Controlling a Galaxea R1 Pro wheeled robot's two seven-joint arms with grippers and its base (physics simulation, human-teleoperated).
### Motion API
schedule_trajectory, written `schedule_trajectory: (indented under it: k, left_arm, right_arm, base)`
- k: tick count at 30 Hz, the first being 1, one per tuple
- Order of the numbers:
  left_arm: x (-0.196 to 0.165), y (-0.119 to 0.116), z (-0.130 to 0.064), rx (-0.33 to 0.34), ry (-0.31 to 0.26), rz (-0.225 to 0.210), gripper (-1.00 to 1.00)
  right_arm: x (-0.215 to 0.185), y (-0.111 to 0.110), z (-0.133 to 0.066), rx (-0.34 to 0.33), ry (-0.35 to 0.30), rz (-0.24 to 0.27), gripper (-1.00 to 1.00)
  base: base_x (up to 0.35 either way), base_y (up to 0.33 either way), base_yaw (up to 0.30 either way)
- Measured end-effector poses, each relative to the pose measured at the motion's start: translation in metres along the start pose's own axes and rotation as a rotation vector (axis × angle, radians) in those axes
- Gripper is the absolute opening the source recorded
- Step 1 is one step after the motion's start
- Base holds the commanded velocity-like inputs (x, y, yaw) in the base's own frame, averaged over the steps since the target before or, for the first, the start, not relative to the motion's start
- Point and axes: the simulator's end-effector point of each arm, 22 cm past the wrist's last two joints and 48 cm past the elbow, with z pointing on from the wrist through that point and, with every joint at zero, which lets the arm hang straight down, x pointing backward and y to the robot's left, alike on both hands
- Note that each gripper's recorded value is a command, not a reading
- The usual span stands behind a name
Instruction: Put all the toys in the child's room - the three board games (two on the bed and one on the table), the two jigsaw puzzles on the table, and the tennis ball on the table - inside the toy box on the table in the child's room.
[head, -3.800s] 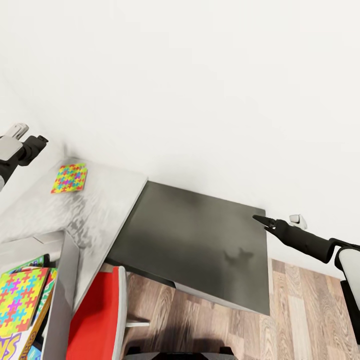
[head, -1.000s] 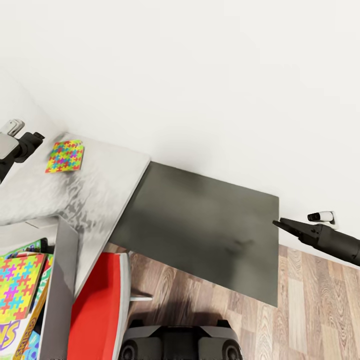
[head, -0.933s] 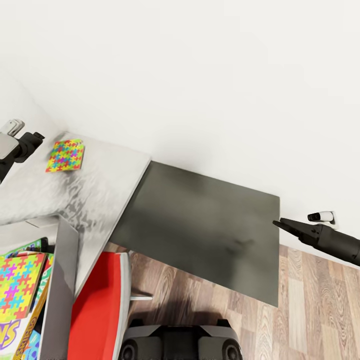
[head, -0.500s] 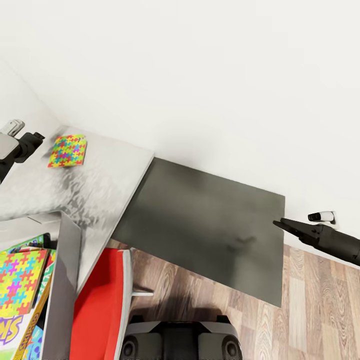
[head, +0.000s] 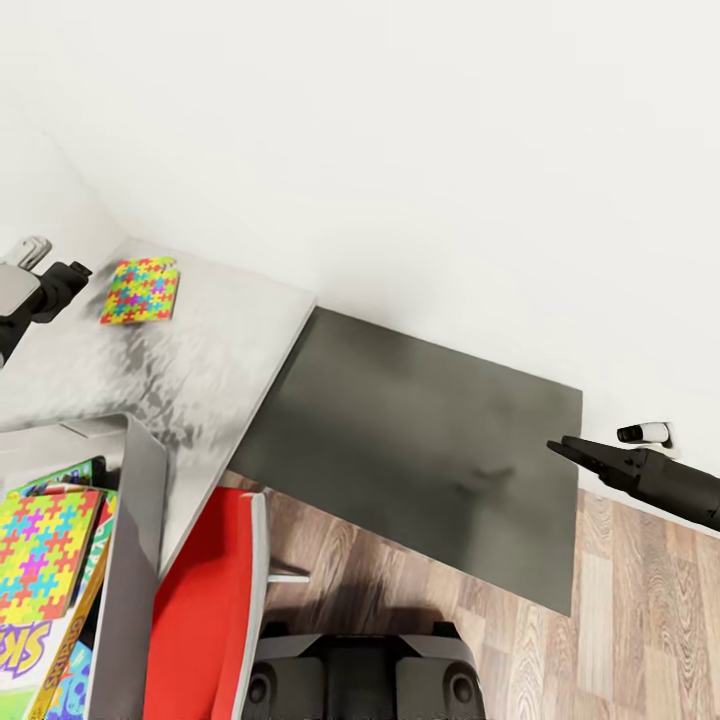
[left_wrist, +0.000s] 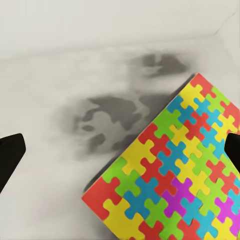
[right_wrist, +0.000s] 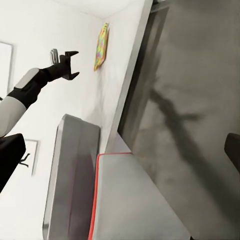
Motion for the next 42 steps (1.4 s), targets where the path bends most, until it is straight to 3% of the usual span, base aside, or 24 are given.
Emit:
schedule_trajectory:
  k: [18, 42]
  left_arm:
    - [-0.003, -0.022, 0.0, 0.028, -0.003, -0.006, 1.0]
    - [-0.001, -0.029, 0.0, 0.037, -0.001, -0.005, 1.0]
  right_arm:
    - [0.002, -0.005, 0.002, -0.002, -0.005, 0.015, 1.0]
    - [0.003, -0.005, 0.003, -0.004, -0.007, 0.016, 1.0]
  base:
    - [0.0, 0.0, 0.02]
    - [0.0, 0.0, 0.001]
